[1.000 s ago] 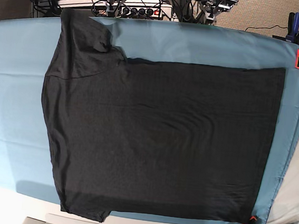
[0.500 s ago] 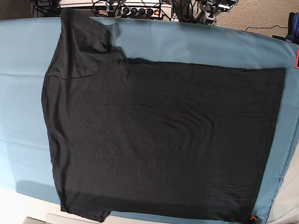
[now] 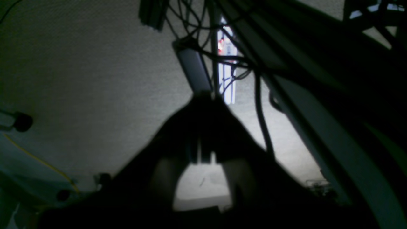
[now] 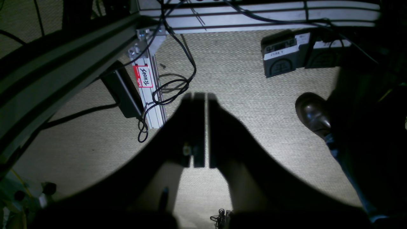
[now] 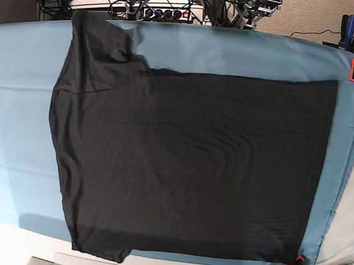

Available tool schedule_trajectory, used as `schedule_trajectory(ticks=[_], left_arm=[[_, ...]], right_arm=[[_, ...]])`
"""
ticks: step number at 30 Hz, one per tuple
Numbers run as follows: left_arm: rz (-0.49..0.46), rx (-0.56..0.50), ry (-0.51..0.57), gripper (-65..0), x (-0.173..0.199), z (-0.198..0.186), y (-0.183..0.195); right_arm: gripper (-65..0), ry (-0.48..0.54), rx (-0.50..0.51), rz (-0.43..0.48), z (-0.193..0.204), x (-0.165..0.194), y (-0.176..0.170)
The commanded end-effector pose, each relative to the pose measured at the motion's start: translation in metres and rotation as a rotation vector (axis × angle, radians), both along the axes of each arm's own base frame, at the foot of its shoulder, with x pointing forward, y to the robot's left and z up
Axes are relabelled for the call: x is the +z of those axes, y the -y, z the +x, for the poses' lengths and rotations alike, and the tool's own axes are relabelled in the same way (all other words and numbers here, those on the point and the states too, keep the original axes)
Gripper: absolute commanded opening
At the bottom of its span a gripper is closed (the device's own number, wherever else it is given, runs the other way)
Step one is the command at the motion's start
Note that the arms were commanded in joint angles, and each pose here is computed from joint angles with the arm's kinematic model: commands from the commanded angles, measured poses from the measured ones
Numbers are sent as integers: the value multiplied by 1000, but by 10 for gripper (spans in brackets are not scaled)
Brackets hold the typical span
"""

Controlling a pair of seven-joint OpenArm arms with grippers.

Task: Fold the T-shirt properly

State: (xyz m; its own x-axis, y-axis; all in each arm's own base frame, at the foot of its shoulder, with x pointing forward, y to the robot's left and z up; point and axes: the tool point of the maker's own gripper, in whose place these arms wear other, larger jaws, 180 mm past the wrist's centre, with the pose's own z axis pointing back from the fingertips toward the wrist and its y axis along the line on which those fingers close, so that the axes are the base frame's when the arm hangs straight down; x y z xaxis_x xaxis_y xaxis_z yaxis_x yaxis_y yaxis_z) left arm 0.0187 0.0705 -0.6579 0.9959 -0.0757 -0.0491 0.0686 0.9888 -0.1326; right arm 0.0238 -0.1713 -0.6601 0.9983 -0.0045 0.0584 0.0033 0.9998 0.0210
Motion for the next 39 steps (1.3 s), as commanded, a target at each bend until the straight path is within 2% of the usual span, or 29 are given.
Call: schedule_trajectory(ticks=[1, 26, 34, 39], left_arm=[[-29, 7, -1, -650, 1, 2, 11], [-27, 7, -8, -650, 1, 0, 9], [1, 0, -52, -650, 1, -21, -10], [20, -29, -59, -650, 7, -43, -30]], right_arm=[[-622, 5, -5, -4, 1, 1, 4], [-622, 4, -5, -8, -5, 1, 6], [-622, -22, 3, -57, -38, 5, 37], [-622, -1, 33, -108, -56, 15, 62]])
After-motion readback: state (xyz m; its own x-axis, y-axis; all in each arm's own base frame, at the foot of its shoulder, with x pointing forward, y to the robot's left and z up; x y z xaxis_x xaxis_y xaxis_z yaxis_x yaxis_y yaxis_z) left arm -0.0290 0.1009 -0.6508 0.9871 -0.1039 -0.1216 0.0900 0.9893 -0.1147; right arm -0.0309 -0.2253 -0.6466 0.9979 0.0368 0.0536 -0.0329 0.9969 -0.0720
